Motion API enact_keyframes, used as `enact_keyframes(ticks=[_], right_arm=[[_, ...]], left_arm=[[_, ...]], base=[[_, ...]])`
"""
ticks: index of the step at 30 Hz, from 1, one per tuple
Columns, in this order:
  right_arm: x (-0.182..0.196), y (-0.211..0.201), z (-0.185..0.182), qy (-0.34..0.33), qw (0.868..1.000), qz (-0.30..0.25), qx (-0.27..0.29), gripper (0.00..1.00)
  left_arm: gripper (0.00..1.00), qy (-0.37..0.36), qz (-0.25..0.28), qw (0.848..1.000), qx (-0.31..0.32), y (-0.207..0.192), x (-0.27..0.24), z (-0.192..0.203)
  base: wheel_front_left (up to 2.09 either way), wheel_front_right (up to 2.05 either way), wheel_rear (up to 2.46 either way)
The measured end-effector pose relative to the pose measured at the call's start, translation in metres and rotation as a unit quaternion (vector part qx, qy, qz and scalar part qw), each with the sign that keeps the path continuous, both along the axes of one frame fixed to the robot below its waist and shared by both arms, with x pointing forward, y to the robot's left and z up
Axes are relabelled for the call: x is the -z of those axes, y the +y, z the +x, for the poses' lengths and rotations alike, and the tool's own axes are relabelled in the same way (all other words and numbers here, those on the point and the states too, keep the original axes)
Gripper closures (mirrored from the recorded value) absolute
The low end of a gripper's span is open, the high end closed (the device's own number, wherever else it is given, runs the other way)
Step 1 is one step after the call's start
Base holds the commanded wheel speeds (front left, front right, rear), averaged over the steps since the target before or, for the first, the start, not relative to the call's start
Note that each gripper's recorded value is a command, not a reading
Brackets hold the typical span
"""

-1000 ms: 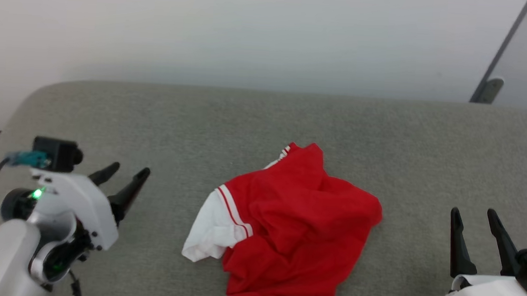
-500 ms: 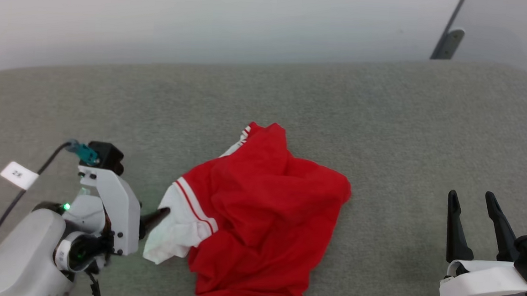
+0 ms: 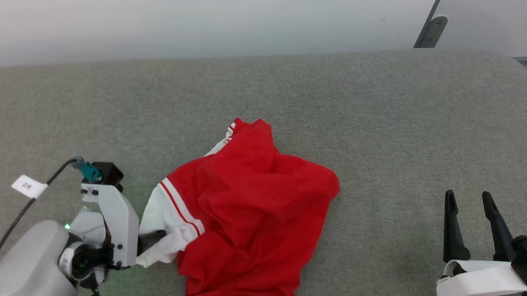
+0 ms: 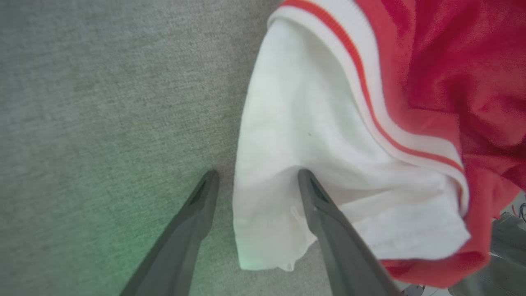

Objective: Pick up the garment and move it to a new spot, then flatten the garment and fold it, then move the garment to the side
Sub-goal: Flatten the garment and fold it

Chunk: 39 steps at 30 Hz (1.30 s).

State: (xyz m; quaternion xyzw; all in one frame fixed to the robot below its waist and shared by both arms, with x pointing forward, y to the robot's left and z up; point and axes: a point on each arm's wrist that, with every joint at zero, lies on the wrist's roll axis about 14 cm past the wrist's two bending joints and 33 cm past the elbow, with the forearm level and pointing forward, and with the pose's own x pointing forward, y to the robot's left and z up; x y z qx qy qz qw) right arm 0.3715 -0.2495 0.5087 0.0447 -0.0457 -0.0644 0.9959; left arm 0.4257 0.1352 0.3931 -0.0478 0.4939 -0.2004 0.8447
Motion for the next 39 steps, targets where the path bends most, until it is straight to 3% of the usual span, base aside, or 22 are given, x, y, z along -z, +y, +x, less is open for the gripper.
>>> enact_keyframes(ticks=[2,3,4,5,14,26,34,39], right_arm=[[0.000,0.000,0.000,0.000,1.000,0.000,-0.001,0.00],[-0.001,0.001,0.001,-0.001,1.000,0.000,-0.001,0.00],[-0.001,0.001,0.001,-0.001,1.000,-0.001,-0.002,0.00],[-0.001,0.001,0.001,-0.001,1.000,-0.001,-0.002,0.00],[-0.003,0.005,0.007,-0.005,1.000,-0.003,-0.011,0.00],[-0.006,0.014,0.015,-0.011,1.000,-0.005,-0.025,0.00],[-0.003,0.020,0.019,-0.007,0.999,-0.004,-0.034,0.00],[0.001,0.022,0.021,-0.002,0.999,-0.004,-0.038,0.00]], left_arm=[[0.00,0.008,-0.005,1.000,-0.003,0.000,0.003,-0.001],[0.20,0.009,-0.005,1.000,-0.003,-0.001,0.004,-0.001],[0.67,0.010,-0.005,1.000,-0.001,0.000,0.004,-0.001],[1.00,0.012,-0.005,1.000,-0.004,0.001,0.005,-0.001],[1.00,-0.024,-0.003,1.000,-0.020,0.017,-0.007,0.009],[1.00,-0.116,0.097,0.985,-0.086,0.118,-0.055,0.021],[1.00,-0.085,0.162,0.973,-0.141,0.176,-0.042,-0.002],[1.00,-0.036,0.175,0.971,-0.158,0.186,-0.013,-0.023]], base=[[0.00,0.00,0.00],[0.00,0.00,0.00],[0.00,0.00,0.00],[0.00,0.00,0.00],[0.00,0.00,0.00],[0.00,0.00,0.00],[0.00,0.00,0.00],[0.00,0.00,0.00]])
